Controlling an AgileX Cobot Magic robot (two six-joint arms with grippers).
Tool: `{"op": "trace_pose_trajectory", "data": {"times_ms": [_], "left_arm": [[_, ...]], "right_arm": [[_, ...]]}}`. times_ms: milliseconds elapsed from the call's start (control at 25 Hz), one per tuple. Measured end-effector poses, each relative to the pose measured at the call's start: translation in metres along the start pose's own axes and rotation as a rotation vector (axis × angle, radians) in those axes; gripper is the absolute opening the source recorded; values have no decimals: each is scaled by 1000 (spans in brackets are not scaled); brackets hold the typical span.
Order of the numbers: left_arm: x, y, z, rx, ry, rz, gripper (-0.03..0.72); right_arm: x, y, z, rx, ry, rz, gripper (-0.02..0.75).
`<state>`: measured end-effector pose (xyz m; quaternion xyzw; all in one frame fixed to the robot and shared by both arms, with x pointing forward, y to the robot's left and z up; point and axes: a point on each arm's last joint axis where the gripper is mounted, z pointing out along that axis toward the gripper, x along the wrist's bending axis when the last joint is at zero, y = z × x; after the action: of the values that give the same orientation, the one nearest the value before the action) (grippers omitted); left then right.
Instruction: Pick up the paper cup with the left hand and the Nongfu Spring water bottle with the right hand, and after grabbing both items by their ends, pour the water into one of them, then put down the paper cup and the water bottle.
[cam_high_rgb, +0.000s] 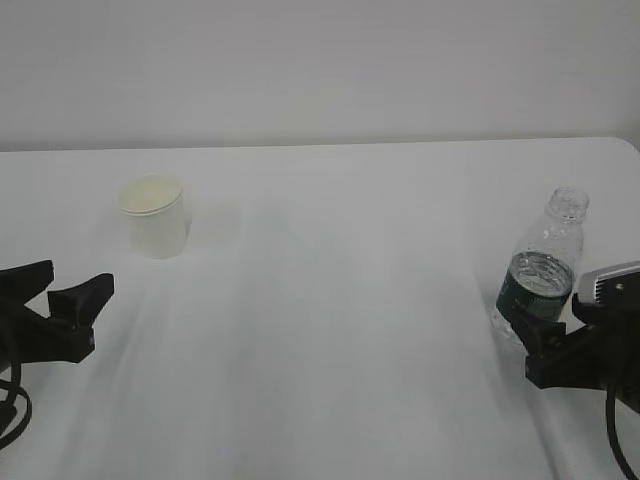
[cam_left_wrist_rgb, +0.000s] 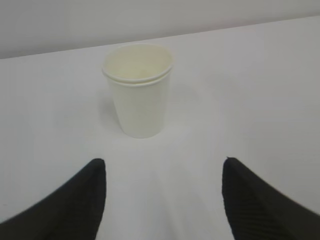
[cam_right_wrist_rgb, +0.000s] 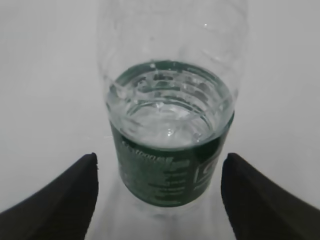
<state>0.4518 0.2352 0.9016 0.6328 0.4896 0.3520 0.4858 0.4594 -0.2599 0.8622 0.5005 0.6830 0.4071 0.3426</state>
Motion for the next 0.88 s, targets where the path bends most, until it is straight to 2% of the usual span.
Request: {"op": "trace_pose_trajectory", "data": {"times_ms": [520,880], "left_arm": [[0,0,0,0,4,-2,524],[0,0,0,0,4,-1,524]], "right_arm": [[-3,12,17,-58,-6,-1,573],[-4,4,34,-27,-3,2,573]]}}
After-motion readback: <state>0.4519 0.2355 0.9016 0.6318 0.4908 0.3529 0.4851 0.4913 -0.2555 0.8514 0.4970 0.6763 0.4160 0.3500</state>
